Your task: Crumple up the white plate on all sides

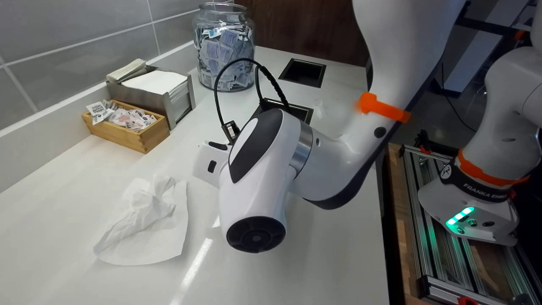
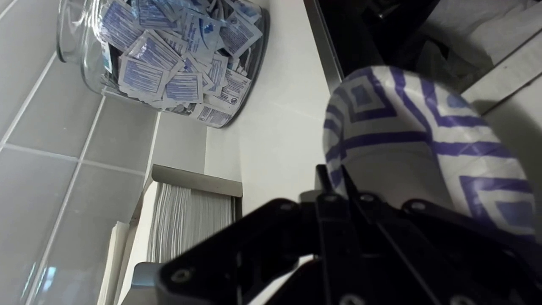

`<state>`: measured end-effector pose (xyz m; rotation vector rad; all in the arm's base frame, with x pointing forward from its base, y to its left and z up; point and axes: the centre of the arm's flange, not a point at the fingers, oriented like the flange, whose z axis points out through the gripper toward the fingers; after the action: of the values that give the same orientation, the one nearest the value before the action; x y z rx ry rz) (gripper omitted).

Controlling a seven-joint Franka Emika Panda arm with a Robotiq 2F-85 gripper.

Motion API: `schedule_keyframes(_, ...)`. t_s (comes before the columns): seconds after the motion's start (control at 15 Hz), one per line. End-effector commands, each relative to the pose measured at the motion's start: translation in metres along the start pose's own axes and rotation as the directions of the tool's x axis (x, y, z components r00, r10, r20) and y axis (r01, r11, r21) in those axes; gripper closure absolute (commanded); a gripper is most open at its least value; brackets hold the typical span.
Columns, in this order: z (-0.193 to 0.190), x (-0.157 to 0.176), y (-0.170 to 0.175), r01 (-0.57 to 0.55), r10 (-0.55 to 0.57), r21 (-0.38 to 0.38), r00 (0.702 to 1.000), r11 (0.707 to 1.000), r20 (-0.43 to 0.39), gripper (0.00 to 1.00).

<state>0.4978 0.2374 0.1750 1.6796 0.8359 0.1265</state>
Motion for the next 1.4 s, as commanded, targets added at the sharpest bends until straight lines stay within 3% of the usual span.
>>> schedule_keyframes(0.0,0.020,0.020,-0.050,-0.010,0.020,0.144,0.997,0.990,-0.070,1.00)
schedule_keyframes(0.8,0.035,0.021,-0.029,-0.073,0.117,0.279,0.983,0.958,-0.143,1.00)
schedule_keyframes(1.13,0.015,0.016,-0.001,-0.089,0.156,0.341,0.973,0.936,-0.173,1.00)
schedule_keyframes(1.2,0.011,0.014,0.004,-0.090,0.164,0.357,0.970,0.930,-0.181,0.74)
schedule_keyframes(1.33,0.003,0.011,0.015,-0.100,0.192,0.403,0.962,0.910,-0.194,0.66)
